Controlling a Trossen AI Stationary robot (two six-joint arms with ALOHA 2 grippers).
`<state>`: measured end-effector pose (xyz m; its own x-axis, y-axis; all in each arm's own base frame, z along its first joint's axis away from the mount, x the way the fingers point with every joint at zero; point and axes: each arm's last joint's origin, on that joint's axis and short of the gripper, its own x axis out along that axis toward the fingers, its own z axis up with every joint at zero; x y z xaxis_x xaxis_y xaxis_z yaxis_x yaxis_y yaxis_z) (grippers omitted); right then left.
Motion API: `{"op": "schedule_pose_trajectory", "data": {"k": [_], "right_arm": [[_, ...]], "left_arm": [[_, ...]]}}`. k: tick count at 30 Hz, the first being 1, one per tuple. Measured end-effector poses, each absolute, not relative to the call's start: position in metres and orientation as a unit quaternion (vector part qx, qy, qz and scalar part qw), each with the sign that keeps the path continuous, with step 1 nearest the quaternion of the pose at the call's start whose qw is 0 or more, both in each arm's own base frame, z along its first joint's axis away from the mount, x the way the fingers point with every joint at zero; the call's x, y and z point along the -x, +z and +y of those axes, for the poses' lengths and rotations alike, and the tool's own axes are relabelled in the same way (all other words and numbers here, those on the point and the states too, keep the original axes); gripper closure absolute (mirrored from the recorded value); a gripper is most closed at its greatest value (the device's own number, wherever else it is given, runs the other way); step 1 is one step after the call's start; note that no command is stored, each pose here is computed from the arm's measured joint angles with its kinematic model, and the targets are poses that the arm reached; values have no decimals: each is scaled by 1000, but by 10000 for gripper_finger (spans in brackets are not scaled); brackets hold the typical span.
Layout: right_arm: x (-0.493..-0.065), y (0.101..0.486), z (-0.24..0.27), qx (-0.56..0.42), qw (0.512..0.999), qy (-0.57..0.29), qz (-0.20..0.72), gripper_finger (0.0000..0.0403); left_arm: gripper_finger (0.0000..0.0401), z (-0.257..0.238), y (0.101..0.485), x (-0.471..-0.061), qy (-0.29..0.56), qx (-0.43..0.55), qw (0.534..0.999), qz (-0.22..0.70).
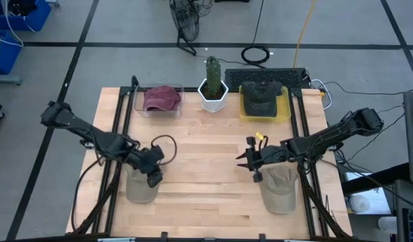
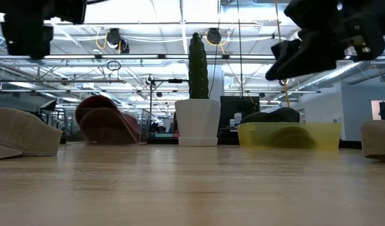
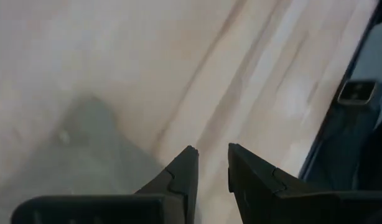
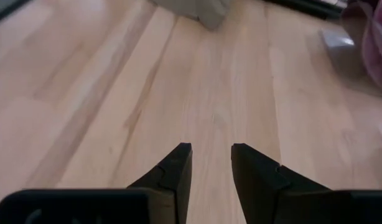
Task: Pick & Place hat
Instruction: Put the left brown cap into the transparent bin
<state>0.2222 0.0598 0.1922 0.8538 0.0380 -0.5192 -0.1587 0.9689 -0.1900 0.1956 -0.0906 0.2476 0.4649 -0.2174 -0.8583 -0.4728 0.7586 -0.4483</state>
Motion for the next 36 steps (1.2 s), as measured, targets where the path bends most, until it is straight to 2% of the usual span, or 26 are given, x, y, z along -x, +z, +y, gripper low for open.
{"op": "schedule_pose_trajectory", "data": {"k": [5, 10, 13, 18, 24, 28, 32, 36], "right_arm": [[-216, 181, 57, 120, 951, 51, 281, 303], [-210, 170, 55, 121, 948, 51, 288, 303], [-210, 169, 55, 124, 948, 52, 289, 303], [-210, 169, 55, 129, 948, 54, 287, 303], [-210, 169, 55, 117, 949, 50, 288, 303], [-209, 169, 55, 107, 949, 47, 291, 303], [-209, 169, 55, 92, 951, 43, 293, 303], [-209, 169, 56, 76, 952, 41, 294, 303]], "left_arm": [[311, -105, 230, -205, 86, 354, 720, 590], [311, -114, 221, -203, 113, 306, 632, 703], [310, -117, 226, -200, 113, 279, 601, 740], [280, -121, 229, -195, 110, 255, 600, 751], [204, -124, 222, -188, 101, 196, 623, 751], [160, -121, 214, -185, 99, 175, 622, 757], [148, -118, 204, -179, 94, 168, 604, 774], [167, -113, 190, -170, 104, 165, 578, 793]]}}
